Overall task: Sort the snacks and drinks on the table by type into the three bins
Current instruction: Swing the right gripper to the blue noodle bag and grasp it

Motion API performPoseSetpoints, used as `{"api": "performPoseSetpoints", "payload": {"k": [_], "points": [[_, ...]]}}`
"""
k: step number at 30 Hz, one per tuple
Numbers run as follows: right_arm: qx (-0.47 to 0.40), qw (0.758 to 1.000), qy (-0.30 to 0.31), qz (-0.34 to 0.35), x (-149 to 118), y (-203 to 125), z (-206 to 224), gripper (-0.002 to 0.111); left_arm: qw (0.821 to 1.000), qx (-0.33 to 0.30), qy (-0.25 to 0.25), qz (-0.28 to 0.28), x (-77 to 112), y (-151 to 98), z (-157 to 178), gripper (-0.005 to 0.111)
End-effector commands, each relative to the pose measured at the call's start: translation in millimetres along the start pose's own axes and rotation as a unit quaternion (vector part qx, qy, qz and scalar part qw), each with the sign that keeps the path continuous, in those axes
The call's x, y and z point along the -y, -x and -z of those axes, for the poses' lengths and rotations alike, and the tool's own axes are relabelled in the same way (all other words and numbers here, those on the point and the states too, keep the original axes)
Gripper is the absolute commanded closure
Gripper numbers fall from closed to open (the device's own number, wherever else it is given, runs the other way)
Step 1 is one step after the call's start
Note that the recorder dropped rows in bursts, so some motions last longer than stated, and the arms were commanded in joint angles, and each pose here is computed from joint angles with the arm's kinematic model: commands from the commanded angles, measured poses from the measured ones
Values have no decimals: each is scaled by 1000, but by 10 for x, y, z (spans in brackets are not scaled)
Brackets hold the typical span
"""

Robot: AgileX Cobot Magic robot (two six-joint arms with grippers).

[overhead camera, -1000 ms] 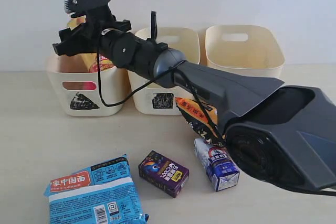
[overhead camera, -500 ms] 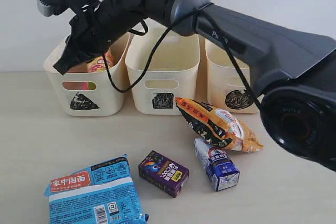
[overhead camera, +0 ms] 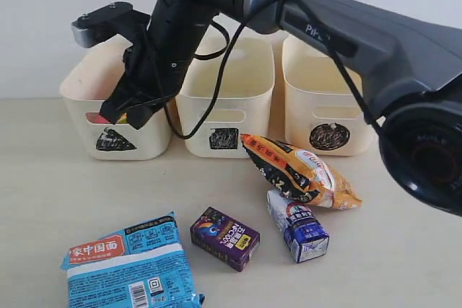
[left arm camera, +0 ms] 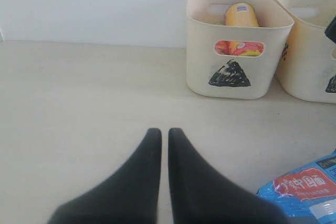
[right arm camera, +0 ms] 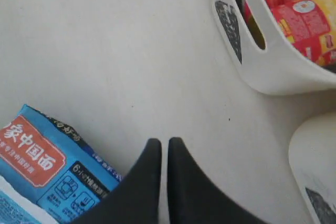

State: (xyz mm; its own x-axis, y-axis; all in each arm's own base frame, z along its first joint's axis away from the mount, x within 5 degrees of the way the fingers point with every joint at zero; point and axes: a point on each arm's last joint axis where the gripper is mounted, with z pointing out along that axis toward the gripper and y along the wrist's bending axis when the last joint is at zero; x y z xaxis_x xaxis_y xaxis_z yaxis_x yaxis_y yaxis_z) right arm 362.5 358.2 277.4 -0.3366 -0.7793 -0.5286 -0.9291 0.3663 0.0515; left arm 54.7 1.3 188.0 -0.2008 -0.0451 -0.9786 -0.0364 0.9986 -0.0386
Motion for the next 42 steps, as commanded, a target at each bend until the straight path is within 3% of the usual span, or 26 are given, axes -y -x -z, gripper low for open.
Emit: {"api": "performPoseSetpoints", "payload": {"k": [1, 7, 11, 16, 17, 20, 22, 23, 25, 26, 27, 28, 30, 33, 38, 42], "points": [[-28, 1000, 1, -9, -85, -132, 167, 109, 1000, -1, -1, 4, 2, -13, -1, 103], [-73, 997, 30, 16, -311, -479, 406, 109, 1000, -1, -1, 4, 2, -13, -1, 103], [-40, 988, 121, 88, -589, -625, 536, 109, 1000, -1, -1, 4, 2, -13, -1, 103], [-55, 946, 211, 241, -1040, -926, 297, 109, 1000, -1, -1, 4, 2, -13, -1, 103], [-71, 925, 237, 288, -1224, -1025, 164, 108, 1000, -1, -1, 4, 2, -13, -1, 103], [-92, 912, 248, 313, -1508, -1075, -15, 108, 1000, -1, -1, 4, 2, -13, -1, 103], [-97, 908, 250, 323, -1704, -1056, -68, 100, 1000, -1, -1, 4, 2, -13, -1, 103], [-101, 902, 258, 331, -1837, -1057, -97, 85, 1000, -1, -1, 4, 2, -13, -1, 103], [-106, 900, 259, 333, -1926, -1062, -152, 67, 1000, -1, -1, 4, 2, -13, -1, 103], [-105, 903, 256, 329, -1956, -1055, -168, 49, 1000, -1, -1, 4, 2, -13, -1, 103], [-102, 909, 248, 320, -1984, -1045, -224, 21, 1000, -1, -1, 4, 2, -13, -1, 103], [-104, 913, 243, 311, -1992, -1045, -257, 6, 1000, -1, -1, 4, 2, -13, -1, 103], [-94, 927, 200, 304, -1936, -1009, -333, 5, 1000, -1, -1, 4, 2, -13, -1, 103], [-63, 969, 58, 233, -1725, -877, -415, 5, 1000, -1, -1, 4, 2, -13, -1, 103], [-89, 955, 3, 283, -1735, -920, -518, 5, 1000, -1, -1, 4, 2, -13, -1, 103], [-99, 944, 2, 316, -1791, -973, -706, 5, 1000, -1, -1, 4, 2, -13, -1, 103]]}}
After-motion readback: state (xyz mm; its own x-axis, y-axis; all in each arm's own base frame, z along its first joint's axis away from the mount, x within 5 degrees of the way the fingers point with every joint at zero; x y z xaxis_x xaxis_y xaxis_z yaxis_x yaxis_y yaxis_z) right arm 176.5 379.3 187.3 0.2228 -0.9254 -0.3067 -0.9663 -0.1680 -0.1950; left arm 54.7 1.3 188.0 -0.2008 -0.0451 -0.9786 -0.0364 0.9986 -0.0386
